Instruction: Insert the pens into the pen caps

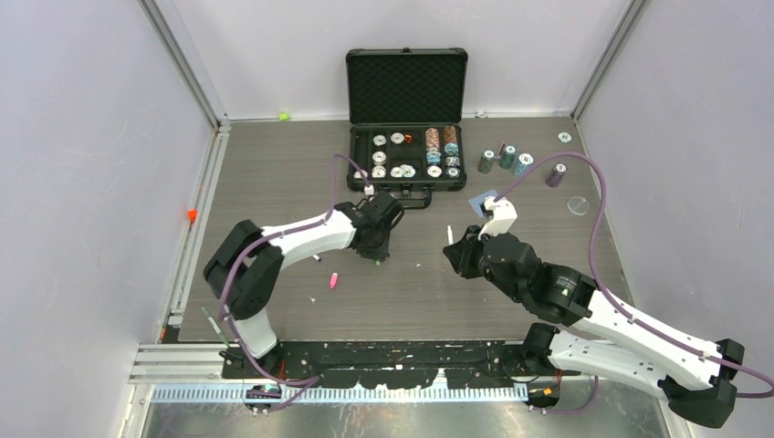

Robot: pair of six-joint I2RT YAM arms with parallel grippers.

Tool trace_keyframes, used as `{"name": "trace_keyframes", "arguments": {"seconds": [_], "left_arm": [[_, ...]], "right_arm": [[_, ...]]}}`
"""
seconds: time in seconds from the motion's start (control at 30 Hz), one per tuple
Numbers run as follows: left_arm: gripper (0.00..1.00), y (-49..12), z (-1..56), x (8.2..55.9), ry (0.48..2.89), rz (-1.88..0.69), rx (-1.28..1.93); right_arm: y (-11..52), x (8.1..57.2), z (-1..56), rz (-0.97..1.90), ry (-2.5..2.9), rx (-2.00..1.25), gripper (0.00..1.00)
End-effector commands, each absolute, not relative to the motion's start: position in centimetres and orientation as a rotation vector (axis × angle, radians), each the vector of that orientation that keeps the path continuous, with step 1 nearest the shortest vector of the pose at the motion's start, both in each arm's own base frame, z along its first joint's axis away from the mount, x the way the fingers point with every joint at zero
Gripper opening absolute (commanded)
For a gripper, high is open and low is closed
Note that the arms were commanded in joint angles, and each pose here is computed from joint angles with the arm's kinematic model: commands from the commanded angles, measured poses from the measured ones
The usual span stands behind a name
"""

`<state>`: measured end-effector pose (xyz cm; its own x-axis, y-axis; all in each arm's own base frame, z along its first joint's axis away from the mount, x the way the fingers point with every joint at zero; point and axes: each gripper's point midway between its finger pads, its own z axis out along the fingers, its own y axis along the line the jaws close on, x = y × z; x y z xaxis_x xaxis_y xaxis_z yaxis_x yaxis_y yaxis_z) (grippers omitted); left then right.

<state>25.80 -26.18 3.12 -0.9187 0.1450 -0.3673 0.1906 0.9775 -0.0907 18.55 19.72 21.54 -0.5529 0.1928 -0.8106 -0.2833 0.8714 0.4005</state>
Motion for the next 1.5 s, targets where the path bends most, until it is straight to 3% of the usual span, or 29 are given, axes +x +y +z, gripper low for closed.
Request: {"name": "trace_keyframes", "arguments": {"seconds": [0.0, 0.37, 0.67, 0.9, 1.47], "left_arm": [[0.0, -28.6, 10.2, 27.7, 2.521, -0.438, 0.241], [0.0, -26.8, 22.4, 28.7, 2.109, -0.672, 0.018], [0.0, -25.5, 28.5, 29.3, 1.814, -1.193, -0.16], [0.0, -26.4, 31.8, 28.5, 1.711, -1.433, -0.082], [0.0, -27.0, 34.5, 24.9, 1.439, -1.677, 0.076]], "right_arm": [[21.3, 18.8, 24.2, 0.72, 1.973, -0.109, 0.01], [24.5, 18.5, 27.6, 0.862, 1.817, -0.282, 0.0], [28.0, 18.3, 28.9, 0.951, 1.734, -0.428, 0.01], [29.9, 18.5, 28.4, 0.979, 1.744, -0.476, 0.01], [31.1, 18.5, 29.9, 1.058, 1.683, -0.451, 0.01]]}}
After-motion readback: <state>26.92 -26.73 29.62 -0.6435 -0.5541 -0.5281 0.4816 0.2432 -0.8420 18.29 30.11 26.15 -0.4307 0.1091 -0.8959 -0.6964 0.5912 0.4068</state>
